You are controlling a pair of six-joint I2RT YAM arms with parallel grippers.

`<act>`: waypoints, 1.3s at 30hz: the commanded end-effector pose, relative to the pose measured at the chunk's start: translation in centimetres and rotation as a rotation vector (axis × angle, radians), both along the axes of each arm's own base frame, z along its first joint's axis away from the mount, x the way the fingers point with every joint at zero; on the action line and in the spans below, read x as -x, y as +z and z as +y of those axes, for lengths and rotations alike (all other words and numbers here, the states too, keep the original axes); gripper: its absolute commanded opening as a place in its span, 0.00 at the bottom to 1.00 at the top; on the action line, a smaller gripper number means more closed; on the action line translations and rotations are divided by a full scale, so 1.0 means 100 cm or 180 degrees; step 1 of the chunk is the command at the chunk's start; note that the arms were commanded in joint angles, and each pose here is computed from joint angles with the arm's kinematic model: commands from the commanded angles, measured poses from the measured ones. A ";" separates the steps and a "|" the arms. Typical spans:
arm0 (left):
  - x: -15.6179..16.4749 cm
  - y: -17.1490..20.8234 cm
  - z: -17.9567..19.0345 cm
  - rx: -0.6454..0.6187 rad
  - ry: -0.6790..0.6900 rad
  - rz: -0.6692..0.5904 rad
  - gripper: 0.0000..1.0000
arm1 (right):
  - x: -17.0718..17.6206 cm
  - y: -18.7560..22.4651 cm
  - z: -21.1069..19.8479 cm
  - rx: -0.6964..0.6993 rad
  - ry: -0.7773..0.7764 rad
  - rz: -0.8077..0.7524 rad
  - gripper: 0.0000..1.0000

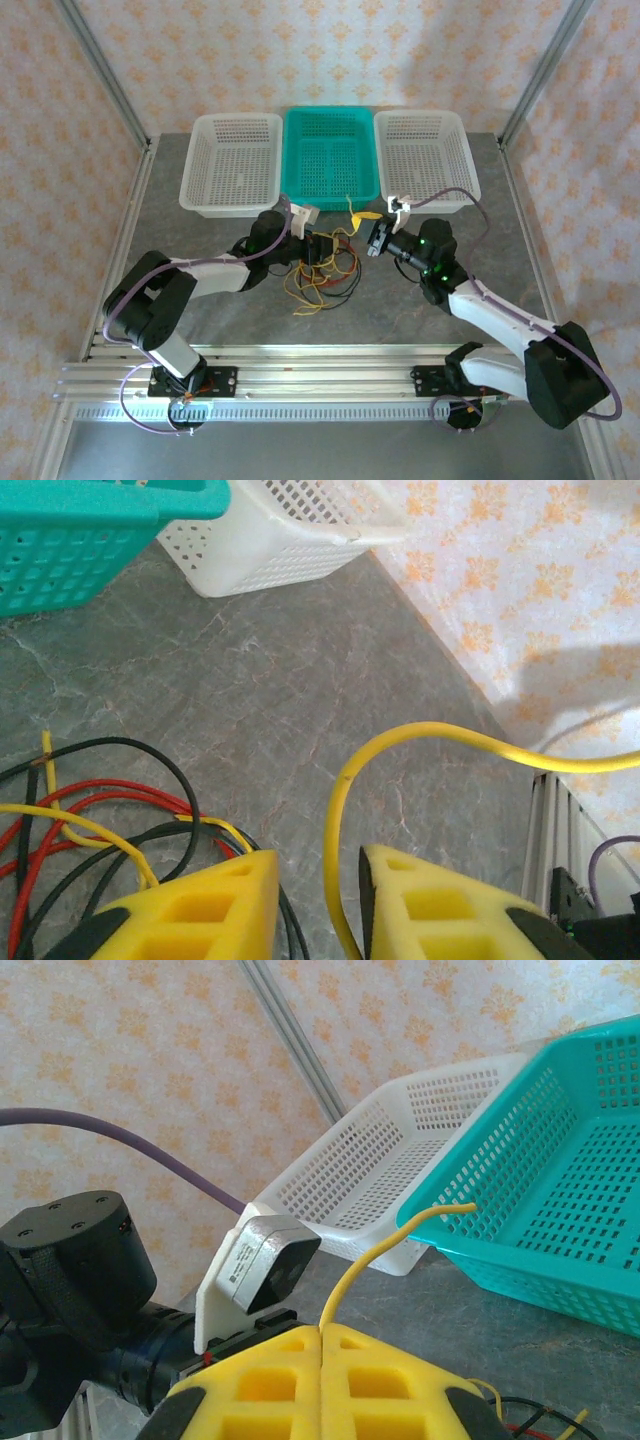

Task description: Untangle the cables

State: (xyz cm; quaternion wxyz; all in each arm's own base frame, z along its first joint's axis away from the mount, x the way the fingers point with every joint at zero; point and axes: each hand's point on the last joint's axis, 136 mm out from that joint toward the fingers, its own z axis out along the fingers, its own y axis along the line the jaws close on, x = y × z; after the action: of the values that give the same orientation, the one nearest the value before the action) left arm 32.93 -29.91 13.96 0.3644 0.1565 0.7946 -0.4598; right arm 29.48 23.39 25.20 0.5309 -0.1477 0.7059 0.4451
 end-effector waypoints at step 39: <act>0.003 0.164 0.029 0.0478 0.0474 -0.0503 0.00 | 0.004 -0.075 0.024 0.0415 -0.0326 0.0753 0.79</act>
State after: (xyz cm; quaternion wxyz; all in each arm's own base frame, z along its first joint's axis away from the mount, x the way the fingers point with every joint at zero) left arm 32.43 -27.59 28.50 0.4555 0.1148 0.7430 -0.4767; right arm 28.07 24.58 15.41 0.4268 -0.0980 0.8218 0.3644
